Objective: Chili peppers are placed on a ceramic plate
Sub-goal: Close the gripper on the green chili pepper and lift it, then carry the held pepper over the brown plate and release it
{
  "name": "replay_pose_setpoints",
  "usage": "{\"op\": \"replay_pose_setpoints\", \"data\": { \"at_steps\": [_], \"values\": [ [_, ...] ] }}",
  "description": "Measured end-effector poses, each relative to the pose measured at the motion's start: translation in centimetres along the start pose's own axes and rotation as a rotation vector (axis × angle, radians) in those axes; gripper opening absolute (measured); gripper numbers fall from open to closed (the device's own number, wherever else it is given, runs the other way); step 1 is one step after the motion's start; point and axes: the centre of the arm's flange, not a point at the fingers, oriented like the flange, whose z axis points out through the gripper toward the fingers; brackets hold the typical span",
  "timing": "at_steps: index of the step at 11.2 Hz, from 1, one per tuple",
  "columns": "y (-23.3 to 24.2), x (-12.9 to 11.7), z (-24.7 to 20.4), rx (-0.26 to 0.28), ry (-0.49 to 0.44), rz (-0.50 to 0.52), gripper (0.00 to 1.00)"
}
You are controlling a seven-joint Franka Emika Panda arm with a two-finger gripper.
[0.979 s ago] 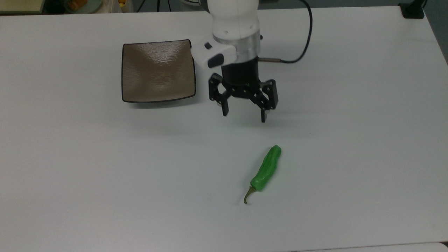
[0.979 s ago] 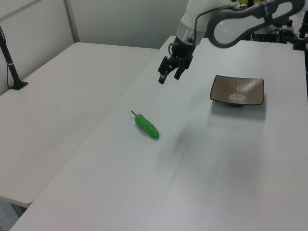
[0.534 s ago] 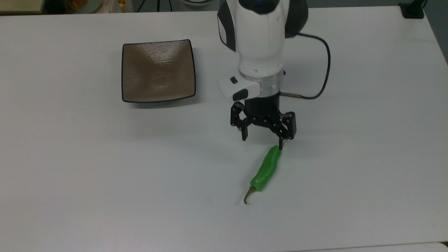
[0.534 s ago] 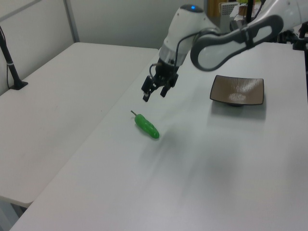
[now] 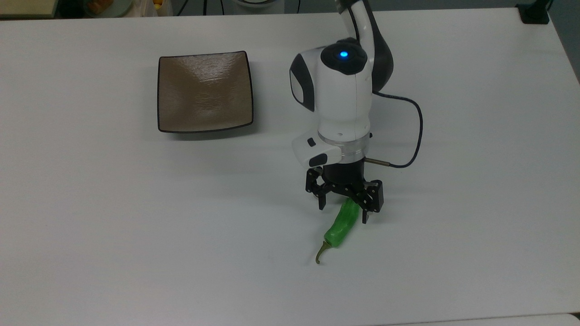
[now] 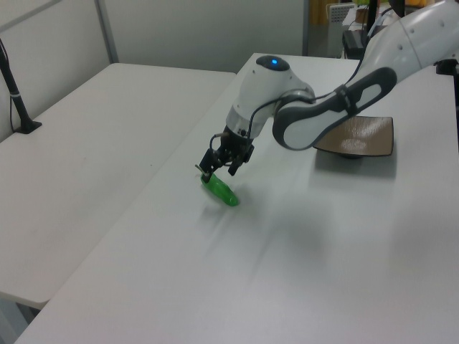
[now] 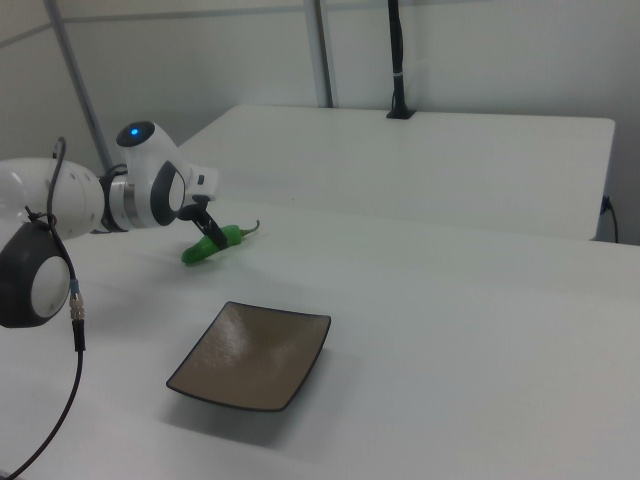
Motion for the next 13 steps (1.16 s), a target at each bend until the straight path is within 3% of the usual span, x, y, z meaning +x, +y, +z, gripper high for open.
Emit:
{"op": "replay_pose_setpoints", "data": {
  "at_steps": [3, 4, 6, 7, 13],
  "values": [
    [-0.2, -0.8, 1.8, 0.018, 0.005, -0.005, 0.93],
    [-0.2, -0.7, 1.7, 0.02, 0.008, 0.01, 0.85],
    [-0.1, 0.0, 1.3, 0.025, 0.019, 0.035, 0.49],
    [-0.1, 0.3, 1.1, 0.028, 0.024, 0.038, 0.37],
    [-0.4, 2.0, -1.3, 0.032, 0.078, -0.007, 0.37]
  ]
}}
